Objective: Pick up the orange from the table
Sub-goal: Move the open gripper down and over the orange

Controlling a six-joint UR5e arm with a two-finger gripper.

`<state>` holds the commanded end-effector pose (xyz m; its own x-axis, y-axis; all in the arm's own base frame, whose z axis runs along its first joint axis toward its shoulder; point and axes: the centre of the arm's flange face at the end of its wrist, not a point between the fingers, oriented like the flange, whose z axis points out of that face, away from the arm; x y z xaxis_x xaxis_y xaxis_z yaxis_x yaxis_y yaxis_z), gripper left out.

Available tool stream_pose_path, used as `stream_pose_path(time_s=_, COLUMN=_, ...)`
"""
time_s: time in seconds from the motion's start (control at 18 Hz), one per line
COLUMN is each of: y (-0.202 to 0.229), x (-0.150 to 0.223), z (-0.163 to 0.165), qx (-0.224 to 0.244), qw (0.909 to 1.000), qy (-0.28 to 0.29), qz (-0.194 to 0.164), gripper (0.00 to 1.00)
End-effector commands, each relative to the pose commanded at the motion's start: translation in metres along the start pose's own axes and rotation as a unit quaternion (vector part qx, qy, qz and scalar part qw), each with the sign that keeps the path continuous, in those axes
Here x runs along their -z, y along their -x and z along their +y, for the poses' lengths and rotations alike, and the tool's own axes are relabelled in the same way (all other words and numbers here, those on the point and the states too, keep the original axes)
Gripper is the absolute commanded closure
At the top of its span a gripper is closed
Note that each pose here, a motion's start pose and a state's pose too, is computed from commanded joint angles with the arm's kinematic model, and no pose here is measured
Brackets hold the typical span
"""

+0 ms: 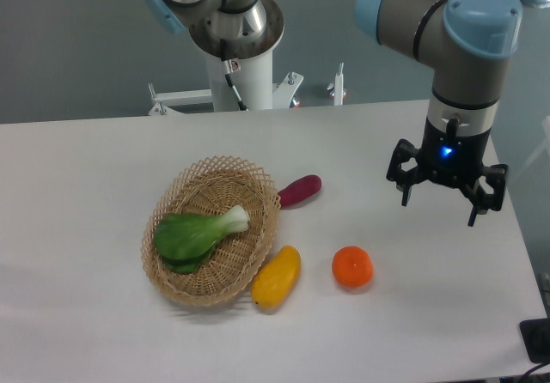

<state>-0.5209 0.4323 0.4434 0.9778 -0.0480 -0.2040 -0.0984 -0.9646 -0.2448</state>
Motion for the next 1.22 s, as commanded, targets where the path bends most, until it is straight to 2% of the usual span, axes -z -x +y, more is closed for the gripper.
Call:
stream_pose_path(time_s=0.39, y=-0.006, x=-0.008, z=-0.001, qx=0.01, qw=0.9999, qy=0.005, qz=0.007, gripper=0.0)
stream_pose_path(time_s=0.78, y=-0.019, x=-0.026, z=0.001, qx=0.078, qw=0.9966, qy=0.011, qz=0.024, gripper=0.0)
stream_pose_path(time_s=0.83, y=-0.025, x=-0.03, z=-0.006, qx=0.099, qw=0.9948, qy=0.009, qz=0.021, gripper=0.0)
stream_pose_path(time_s=1.0, y=-0.04, x=-0.049, z=-0.016, qx=0.148, qw=0.9886, qy=0.008, qz=0.023, gripper=0.0)
stream_pose_path(time_s=1.22, y=-0.069, x=-0.097, z=-0.015, qx=0.154, qw=0.986, qy=0.031, qz=0.056, gripper=0.0)
